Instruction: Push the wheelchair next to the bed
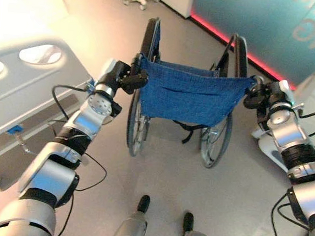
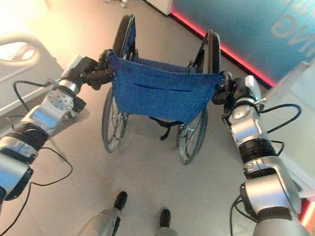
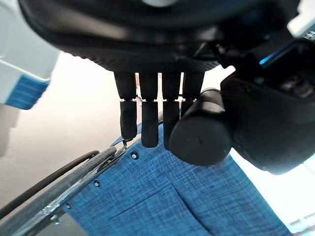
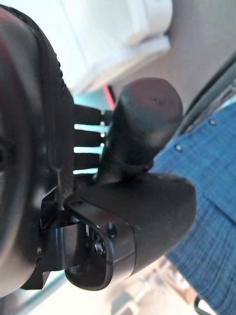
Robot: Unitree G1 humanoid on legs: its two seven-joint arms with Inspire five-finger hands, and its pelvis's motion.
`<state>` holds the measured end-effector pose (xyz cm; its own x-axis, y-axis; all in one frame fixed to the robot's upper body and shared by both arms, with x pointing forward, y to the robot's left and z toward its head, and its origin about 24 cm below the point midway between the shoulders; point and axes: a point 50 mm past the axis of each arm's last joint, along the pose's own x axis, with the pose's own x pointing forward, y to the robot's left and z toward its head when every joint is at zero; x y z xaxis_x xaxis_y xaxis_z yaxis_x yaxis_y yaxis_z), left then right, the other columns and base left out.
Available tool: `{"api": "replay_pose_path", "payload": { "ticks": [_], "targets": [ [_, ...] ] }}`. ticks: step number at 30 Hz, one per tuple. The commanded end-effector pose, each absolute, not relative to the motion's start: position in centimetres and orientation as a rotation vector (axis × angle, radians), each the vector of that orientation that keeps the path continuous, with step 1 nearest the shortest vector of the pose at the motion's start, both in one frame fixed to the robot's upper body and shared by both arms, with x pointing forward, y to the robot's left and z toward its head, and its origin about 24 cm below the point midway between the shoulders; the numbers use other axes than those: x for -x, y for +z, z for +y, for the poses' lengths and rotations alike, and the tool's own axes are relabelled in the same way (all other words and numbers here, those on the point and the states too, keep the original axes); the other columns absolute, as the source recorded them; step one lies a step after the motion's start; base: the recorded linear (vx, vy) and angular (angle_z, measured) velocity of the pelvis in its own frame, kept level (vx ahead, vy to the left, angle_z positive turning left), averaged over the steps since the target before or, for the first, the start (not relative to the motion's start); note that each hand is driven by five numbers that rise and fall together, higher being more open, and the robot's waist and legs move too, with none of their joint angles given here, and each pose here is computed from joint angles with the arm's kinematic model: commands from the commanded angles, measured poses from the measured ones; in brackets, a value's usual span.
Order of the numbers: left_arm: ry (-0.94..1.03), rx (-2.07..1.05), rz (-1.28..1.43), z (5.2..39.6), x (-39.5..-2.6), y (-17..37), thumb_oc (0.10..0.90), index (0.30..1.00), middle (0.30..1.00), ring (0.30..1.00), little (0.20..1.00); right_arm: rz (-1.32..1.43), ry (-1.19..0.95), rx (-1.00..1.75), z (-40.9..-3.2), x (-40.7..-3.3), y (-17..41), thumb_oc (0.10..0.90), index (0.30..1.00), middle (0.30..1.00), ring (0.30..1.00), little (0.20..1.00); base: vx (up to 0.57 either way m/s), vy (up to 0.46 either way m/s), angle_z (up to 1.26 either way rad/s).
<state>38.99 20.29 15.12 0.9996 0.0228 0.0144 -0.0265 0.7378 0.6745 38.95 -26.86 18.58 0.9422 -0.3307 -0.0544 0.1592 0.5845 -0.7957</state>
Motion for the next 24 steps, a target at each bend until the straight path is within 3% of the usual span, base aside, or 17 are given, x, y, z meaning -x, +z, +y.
{"api": "replay_pose_path", "payload": {
  "ticks": [1, 14, 18, 24],
  "targets": [
    [-0.033, -0.947, 0.102, 21.2, -37.0, 10.5, 0.4, 0.3, 0.3, 0.3, 0.3, 0.054, 0.112, 1.136, -19.5, -39.6, 18.2, 0.4, 0.3, 0.3, 0.3, 0.3, 0.2, -0.245, 0.71],
    [-0.152, -0.877, 0.118, 18.8, -36.7, 8.4, 0.4, 0.3, 0.3, 0.3, 0.3, 0.077, 0.057, 1.186, -21.4, -39.5, 17.0, 0.4, 0.3, 0.3, 0.3, 0.3, 0.22, -0.23, 0.42],
    [-0.144, -0.868, 0.147, 18.7, -36.2, 7.2, 0.4, 0.3, 0.3, 0.3, 0.3, 0.059, 0.107, 1.181, -20.3, -39.7, 15.9, 0.4, 0.3, 0.3, 0.3, 0.3, 0.3, -0.193, 0.67],
    [-0.151, -0.866, 0.132, 18.8, -35.4, 6.5, 0.4, 0.3, 0.3, 0.3, 0.3, 0.055, 0.122, 1.178, -19.3, -39.8, 15.0, 0.4, 0.3, 0.3, 0.3, 0.3, 0.46, -0.093, -0.28]
  ]
}}
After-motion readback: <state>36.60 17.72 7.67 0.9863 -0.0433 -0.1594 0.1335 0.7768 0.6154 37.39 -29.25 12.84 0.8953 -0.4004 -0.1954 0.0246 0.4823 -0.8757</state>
